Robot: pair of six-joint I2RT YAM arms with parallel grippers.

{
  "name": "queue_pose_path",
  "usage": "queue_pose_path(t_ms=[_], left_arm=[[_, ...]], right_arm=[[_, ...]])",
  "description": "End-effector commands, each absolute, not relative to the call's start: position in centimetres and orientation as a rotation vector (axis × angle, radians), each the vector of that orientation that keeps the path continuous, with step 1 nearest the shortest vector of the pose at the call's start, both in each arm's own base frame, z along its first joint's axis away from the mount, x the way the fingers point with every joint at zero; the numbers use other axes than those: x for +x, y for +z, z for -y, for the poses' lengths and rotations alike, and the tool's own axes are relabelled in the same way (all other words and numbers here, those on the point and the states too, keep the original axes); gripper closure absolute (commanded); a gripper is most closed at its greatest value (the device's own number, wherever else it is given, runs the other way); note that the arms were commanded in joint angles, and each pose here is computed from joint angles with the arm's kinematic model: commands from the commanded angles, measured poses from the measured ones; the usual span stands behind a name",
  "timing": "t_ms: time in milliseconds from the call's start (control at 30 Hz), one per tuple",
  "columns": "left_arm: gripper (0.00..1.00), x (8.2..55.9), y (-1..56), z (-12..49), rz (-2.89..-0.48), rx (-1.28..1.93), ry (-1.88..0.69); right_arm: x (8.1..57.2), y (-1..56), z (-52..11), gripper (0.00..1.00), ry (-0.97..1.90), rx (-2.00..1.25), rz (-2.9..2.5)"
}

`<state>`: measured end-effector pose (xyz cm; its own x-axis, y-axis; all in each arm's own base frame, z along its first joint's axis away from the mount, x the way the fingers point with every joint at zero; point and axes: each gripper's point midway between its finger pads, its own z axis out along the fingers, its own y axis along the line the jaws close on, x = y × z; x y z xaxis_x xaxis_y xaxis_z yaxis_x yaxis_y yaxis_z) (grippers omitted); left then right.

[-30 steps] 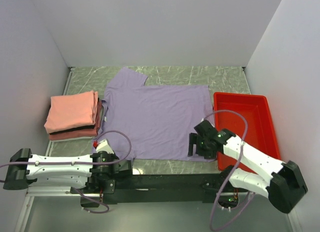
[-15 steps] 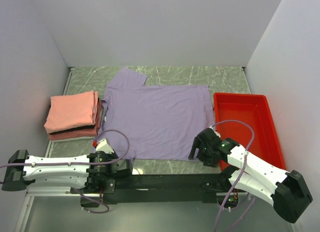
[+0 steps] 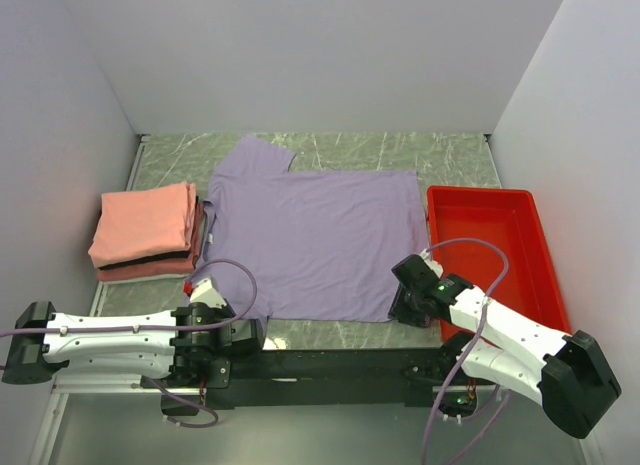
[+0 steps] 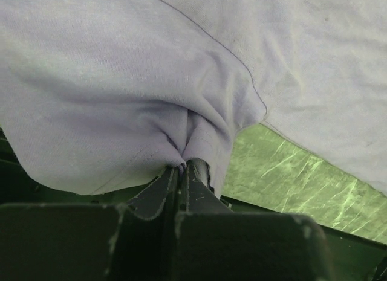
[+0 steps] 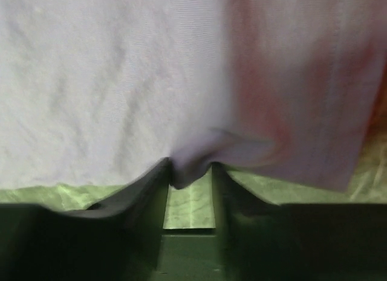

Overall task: Fold and stack the t-shirts
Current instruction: Fold the tshirt

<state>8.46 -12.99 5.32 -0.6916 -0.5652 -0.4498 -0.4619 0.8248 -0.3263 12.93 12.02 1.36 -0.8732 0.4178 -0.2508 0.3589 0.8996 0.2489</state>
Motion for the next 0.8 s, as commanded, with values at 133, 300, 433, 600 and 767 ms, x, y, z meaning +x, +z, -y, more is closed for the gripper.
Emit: queue_pose_path(t_ms=[133,300,433,600,767], left_arm=[[1.0,10.0,6.6,13.5,-2.284,-1.125,-0.379],[0.99,10.6,7.3,12.9,-2.249,-1.116,-0.378],[1.0,11.2,8.1,13.2,-2.217,-1.117,-0.427],[1.0,12.3,8.9,13.7,-2.202,-1.058,-0.414],[0.99,15.5,10.0,14.6,-2.206,-0.974,-0.367]], right_arm=[[14.0,1.8,-11.2,0.76,0.213,0.551,-2.719],[15.1,2.4,-11.5,0.95,0.22,0.496,-2.69],[15.9,3.3,-11.3,0.99,0.188,0.464,-2.668],[16.9,4.7,-11.2,1.0,0.162,0.396,-2.642],[17.9,5.7,-11.5,1.0,0.137,0.331,-2.64]])
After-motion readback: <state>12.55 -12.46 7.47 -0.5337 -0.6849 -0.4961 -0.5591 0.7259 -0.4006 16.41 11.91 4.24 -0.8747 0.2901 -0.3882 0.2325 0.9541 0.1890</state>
